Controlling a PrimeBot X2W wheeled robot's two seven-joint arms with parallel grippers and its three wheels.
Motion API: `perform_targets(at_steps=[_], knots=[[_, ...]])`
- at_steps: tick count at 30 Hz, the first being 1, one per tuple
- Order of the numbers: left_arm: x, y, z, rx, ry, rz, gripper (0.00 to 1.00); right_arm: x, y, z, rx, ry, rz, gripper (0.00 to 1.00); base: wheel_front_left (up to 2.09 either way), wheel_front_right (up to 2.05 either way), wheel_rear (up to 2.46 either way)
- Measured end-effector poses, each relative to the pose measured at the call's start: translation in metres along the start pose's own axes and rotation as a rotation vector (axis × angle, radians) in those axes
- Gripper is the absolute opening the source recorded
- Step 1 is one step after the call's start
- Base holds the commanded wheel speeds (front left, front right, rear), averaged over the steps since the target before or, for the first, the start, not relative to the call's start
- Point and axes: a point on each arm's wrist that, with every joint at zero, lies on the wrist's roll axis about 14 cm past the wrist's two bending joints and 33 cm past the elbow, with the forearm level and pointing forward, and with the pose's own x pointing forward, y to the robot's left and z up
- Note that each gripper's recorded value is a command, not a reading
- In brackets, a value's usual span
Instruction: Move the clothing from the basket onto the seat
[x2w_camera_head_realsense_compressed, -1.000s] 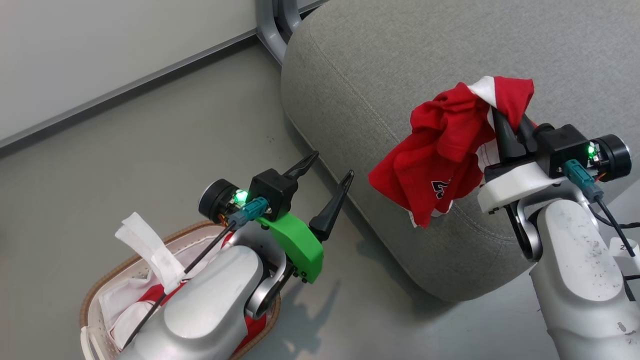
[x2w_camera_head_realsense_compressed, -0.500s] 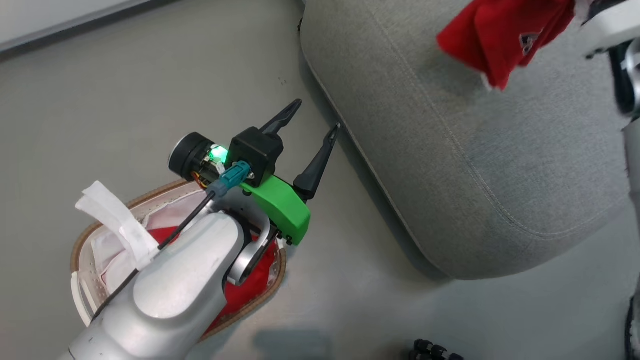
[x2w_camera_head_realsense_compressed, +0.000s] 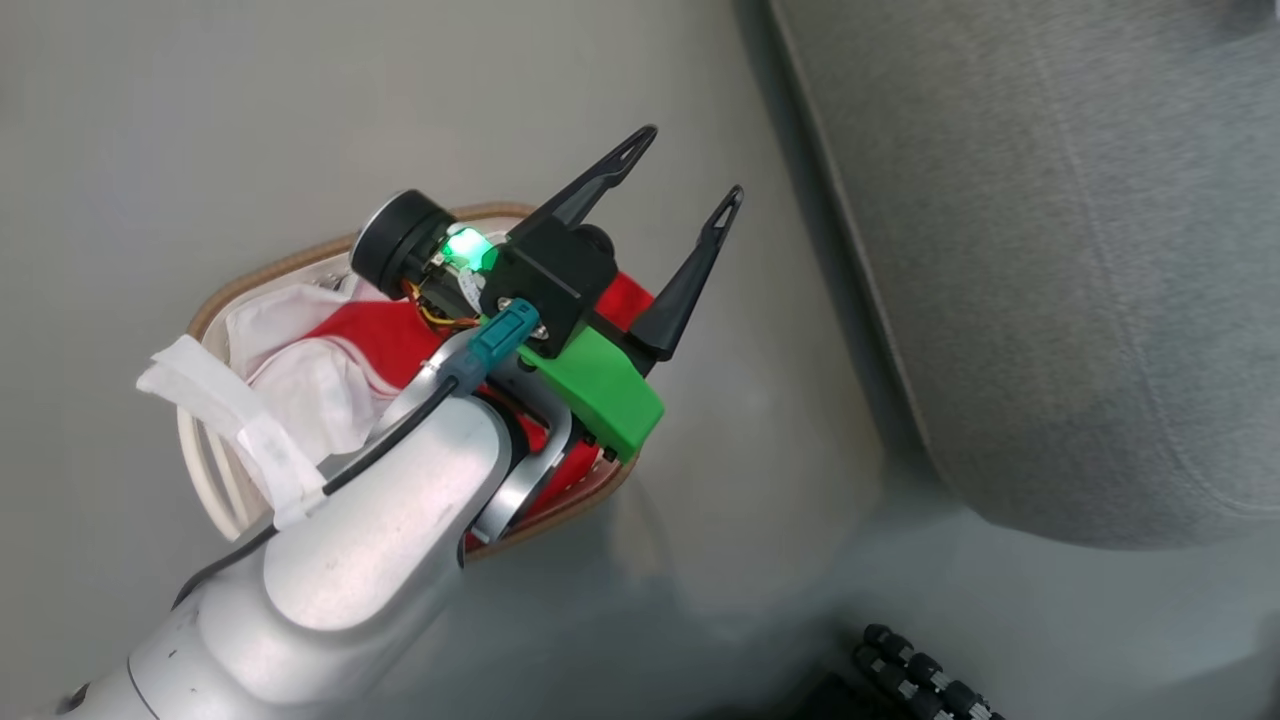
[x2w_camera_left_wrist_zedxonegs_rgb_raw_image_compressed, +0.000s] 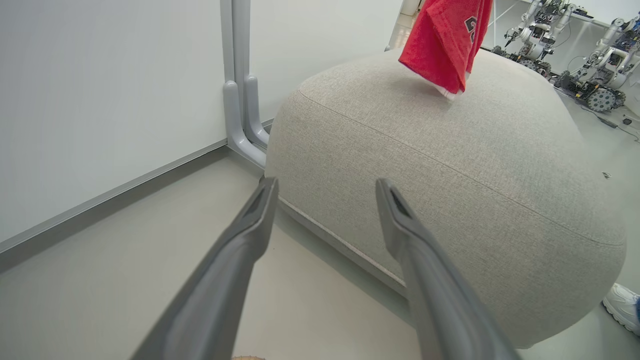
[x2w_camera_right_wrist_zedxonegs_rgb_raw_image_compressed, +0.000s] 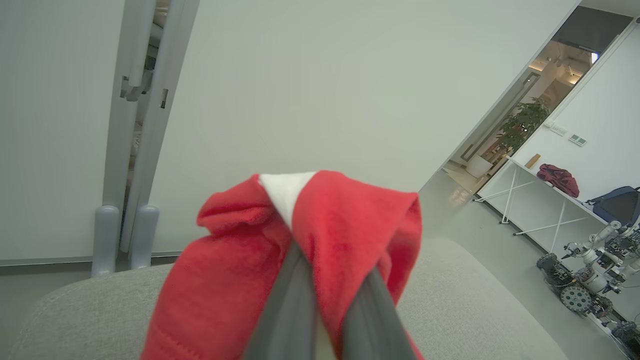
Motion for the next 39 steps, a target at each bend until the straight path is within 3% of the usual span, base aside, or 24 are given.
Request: perform_targets(at_steps=[5, 9, 11, 12, 13, 14, 25, 39], knots=[[-0.009, 0.018, -0.015, -0.023, 0.017, 0.043, 1.00, 0.004, 0.047, -0.073, 0.000, 0.131, 0.055, 0.00, 0.00, 0.00, 0.00], [-0.016, 0.029, -0.033, -0.051, 0.047, 0.073, 1.00, -0.024, 0.107, -0.154, 0.054, 0.302, 0.135, 0.00, 0.00, 0.00, 0.00], [-0.018, 0.032, -0.039, -0.058, 0.059, 0.081, 1.00, -0.033, 0.113, -0.175, 0.069, 0.344, 0.130, 0.04, 0.00, 0.00, 0.00], [-0.020, 0.034, -0.041, -0.060, 0.064, 0.086, 1.00, -0.035, 0.113, -0.182, 0.072, 0.356, 0.124, 0.20, 0.00, 0.00, 0.00], [-0.021, 0.036, -0.043, -0.062, 0.068, 0.090, 1.00, -0.036, 0.114, -0.186, 0.076, 0.362, 0.119, 0.49, 0.00, 0.00, 0.00], [-0.022, 0.038, -0.045, -0.063, 0.072, 0.095, 1.00, -0.038, 0.117, -0.190, 0.079, 0.368, 0.120, 1.00, 0.00, 0.00, 0.00], [-0.020, 0.038, -0.032, -0.057, 0.038, 0.109, 1.00, -0.057, 0.129, -0.183, 0.060, 0.336, 0.172, 1.00, 0.00, 0.00, 0.00], [-0.042, 0.043, 0.012, -0.062, -0.073, 0.236, 1.00, -0.082, 0.103, -0.099, 0.061, 0.097, 0.186, 1.00, 0.00, 0.00, 0.00]])
